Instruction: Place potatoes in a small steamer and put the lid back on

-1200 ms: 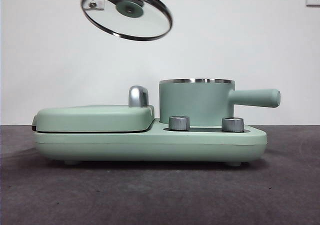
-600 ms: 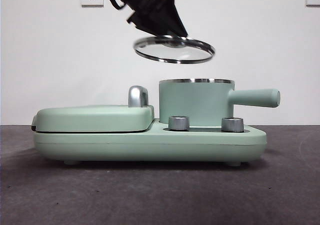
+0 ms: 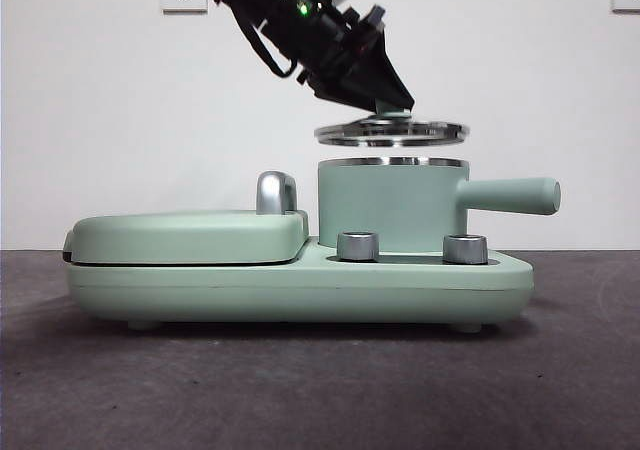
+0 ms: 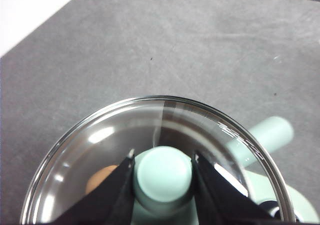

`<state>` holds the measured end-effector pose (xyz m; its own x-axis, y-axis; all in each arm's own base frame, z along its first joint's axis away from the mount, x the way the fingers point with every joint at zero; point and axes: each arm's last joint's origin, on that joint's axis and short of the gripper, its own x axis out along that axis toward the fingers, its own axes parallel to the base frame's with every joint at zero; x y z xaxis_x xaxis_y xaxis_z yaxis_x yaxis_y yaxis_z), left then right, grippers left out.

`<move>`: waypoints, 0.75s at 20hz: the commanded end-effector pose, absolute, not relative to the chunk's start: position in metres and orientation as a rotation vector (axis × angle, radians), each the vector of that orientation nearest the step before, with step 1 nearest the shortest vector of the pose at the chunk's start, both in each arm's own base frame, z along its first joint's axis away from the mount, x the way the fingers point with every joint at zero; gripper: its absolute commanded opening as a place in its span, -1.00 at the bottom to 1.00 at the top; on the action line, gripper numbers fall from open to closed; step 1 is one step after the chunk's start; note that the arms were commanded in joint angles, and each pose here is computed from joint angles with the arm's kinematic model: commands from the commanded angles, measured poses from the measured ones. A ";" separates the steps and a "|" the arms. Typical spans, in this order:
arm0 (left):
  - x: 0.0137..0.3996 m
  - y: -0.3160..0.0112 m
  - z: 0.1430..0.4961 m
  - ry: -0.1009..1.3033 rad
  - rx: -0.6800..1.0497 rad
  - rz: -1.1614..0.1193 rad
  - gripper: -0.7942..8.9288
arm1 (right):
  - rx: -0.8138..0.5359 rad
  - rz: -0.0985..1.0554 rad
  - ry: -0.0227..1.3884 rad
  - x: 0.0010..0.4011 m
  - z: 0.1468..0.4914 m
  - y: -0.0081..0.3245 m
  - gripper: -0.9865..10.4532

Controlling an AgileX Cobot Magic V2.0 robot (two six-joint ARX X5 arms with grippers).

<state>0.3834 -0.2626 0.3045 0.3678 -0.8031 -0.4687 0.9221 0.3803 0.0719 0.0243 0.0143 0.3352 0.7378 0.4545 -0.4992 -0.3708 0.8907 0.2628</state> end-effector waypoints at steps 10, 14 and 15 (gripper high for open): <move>0.394 -0.274 0.299 0.307 0.329 -1.183 -0.81 | 0.171 0.457 0.583 0.023 0.337 0.014 -0.07; 0.402 -0.271 0.287 0.363 0.285 -1.160 -0.81 | 0.178 0.454 0.584 0.024 0.338 0.014 -0.07; 0.403 -0.270 0.286 0.367 0.285 -1.156 -0.81 | 0.179 0.454 0.584 0.024 0.338 0.014 -0.07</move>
